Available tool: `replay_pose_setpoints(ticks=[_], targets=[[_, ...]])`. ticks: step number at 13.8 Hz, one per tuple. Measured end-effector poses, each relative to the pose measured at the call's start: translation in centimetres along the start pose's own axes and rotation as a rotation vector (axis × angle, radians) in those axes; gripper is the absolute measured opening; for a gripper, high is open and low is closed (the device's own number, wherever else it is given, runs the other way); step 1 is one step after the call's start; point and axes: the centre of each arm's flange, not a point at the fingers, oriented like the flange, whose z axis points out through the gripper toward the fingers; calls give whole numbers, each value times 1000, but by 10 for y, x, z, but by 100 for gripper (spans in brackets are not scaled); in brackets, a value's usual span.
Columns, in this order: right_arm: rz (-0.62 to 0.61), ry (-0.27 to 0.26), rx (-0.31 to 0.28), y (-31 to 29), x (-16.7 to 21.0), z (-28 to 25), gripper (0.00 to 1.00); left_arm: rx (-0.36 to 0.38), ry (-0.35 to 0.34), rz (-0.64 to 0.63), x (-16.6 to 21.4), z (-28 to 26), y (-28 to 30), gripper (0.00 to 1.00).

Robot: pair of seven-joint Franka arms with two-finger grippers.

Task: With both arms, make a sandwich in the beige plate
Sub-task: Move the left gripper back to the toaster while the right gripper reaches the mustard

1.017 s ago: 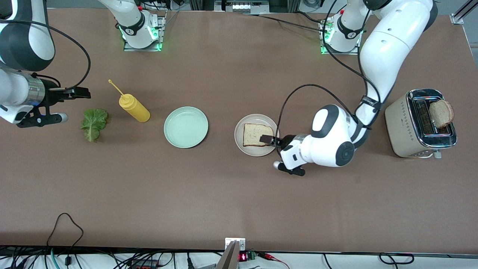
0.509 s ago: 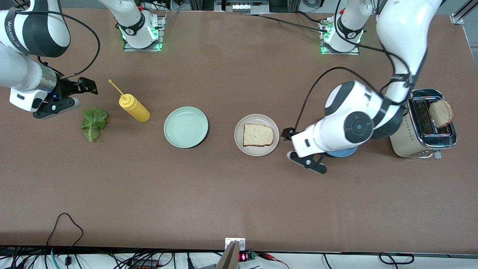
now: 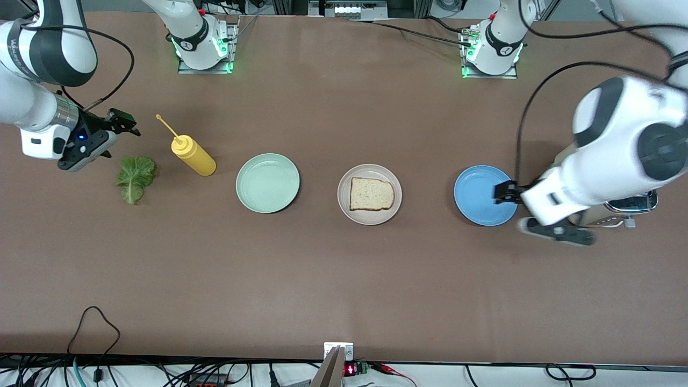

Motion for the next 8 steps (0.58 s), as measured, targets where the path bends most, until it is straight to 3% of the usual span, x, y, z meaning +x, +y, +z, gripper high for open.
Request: replay_pose_setpoints(ticks=[3, 8], targets=[[-105, 74, 69, 5, -12, 15, 100, 69, 46, -126, -14, -34, -60, 100], [-233, 199, 157, 26, -42, 33, 100, 61, 118, -177, -56, -97, -90, 100]])
